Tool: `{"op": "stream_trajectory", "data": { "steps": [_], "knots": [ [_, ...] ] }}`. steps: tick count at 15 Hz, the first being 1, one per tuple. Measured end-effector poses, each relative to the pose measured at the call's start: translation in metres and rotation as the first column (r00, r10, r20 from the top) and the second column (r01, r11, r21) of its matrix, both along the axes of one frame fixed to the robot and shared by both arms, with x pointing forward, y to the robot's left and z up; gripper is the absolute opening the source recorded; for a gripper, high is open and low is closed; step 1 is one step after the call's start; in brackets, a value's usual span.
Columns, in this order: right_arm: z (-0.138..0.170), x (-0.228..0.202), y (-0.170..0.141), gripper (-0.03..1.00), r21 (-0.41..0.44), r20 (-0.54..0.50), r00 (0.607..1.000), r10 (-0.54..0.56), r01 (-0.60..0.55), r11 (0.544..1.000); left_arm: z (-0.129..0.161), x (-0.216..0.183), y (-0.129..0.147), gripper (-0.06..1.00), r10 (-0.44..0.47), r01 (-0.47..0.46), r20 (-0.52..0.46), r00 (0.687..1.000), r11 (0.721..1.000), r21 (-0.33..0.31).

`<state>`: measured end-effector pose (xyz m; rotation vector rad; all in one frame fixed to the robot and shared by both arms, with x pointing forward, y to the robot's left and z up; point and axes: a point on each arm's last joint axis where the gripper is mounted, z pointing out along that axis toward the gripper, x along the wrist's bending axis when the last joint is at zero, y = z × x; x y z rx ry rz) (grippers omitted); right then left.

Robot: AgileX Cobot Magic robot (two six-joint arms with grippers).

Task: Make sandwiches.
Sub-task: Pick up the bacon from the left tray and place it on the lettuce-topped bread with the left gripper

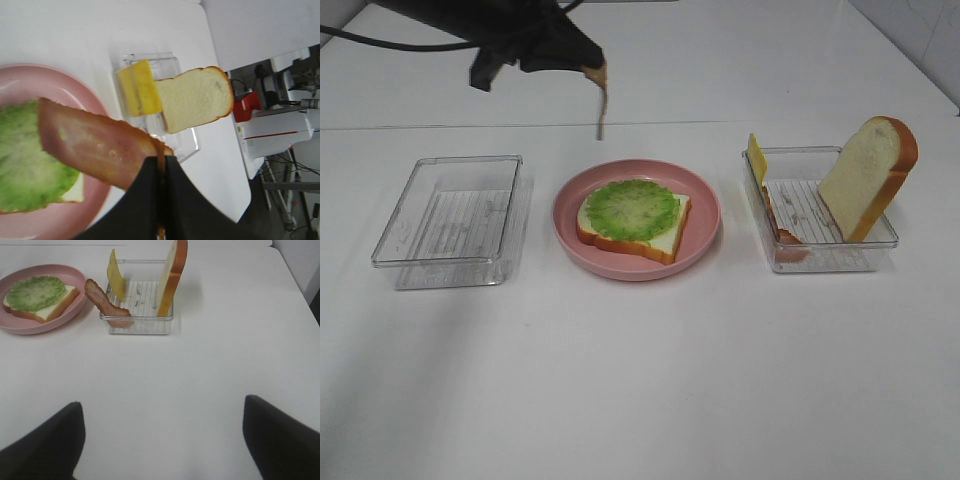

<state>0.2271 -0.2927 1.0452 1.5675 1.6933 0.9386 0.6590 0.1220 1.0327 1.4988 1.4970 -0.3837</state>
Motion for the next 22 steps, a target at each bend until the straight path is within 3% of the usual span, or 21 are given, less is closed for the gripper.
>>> {"op": "stream_trajectory", "data": {
  "steps": [5,9,12,17,22],
  "knots": [
    [0.0,0.0,0.0,0.81,0.0,0.0,1.0,0.0,0.0,1.0,-0.058,0.006,-0.048,0.0,-0.021,0.011,-0.076,0.997,0.992,-0.127],
    [0.0,0.0,0.0,0.81,0.0,0.0,1.0,0.0,0.0,1.0,-0.112,0.013,-0.049,0.0,-0.011,-0.005,-0.171,0.985,0.995,-0.098],
    [0.0,0.0,0.0,0.81,0.0,0.0,1.0,0.0,0.0,1.0,-0.121,0.012,-0.048,0.0,-0.042,0.019,-0.201,0.979,0.993,-0.115],
    [0.0,0.0,0.0,0.81,0.0,0.0,1.0,0.0,0.0,1.0,-0.115,0.006,-0.053,0.0,-0.144,0.119,-0.15,0.978,0.979,-0.164],
    [0.0,0.0,0.0,0.81,0.0,0.0,1.0,0.0,0.0,1.0,-0.113,0.008,-0.053,0.0,-0.133,0.105,-0.139,0.981,0.976,-0.191]
  ]
}}
